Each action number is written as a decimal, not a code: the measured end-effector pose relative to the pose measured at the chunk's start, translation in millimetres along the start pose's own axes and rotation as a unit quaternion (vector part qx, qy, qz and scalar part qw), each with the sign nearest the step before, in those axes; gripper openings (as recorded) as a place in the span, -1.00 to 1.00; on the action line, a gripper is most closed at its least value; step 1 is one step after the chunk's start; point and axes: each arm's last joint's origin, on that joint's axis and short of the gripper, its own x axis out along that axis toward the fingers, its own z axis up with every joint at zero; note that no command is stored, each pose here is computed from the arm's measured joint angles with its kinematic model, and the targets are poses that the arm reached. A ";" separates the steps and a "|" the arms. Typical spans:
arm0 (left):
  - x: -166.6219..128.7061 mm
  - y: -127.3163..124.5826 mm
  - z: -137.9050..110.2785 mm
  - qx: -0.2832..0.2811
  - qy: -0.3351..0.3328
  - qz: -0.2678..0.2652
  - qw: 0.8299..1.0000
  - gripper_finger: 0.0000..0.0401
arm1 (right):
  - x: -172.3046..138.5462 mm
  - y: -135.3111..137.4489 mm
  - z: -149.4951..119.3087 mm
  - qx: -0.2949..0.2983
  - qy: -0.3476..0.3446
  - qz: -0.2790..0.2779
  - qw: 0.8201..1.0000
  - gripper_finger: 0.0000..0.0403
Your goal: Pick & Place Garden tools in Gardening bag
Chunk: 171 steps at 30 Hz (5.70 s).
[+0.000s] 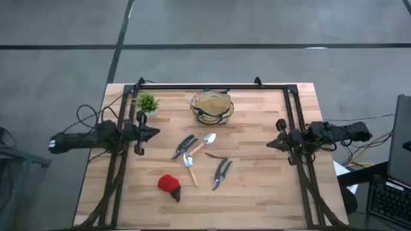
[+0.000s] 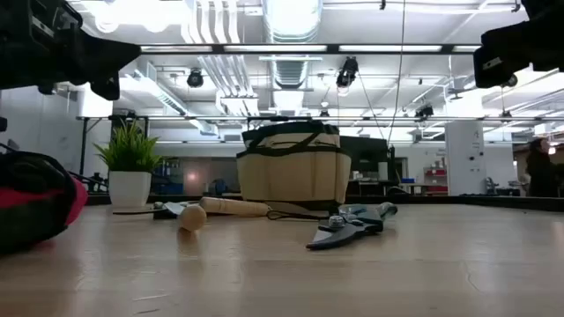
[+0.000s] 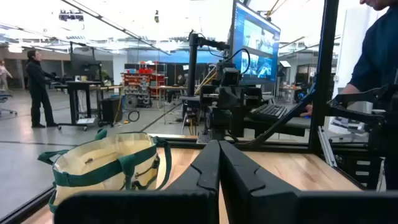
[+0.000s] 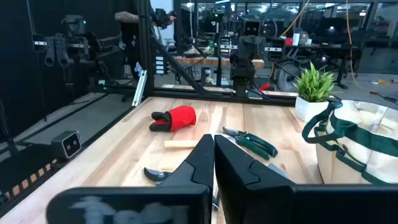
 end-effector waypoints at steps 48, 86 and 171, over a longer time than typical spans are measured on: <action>0.0 0.0 0.1 0.000 0.000 0.000 1.000 -0.95 | -15.0 -7.5 54.8 0.334 -0.323 -0.043 0.884 -0.96; 0.0 0.0 -0.6 0.000 0.003 0.000 1.000 -0.95 | 153.7 -7.0 64.0 0.439 0.108 -0.211 0.867 -0.96; 0.0 0.0 -0.3 0.000 0.002 0.000 1.000 -0.95 | 326.7 -59.1 5.4 0.299 0.436 -0.156 0.834 -0.96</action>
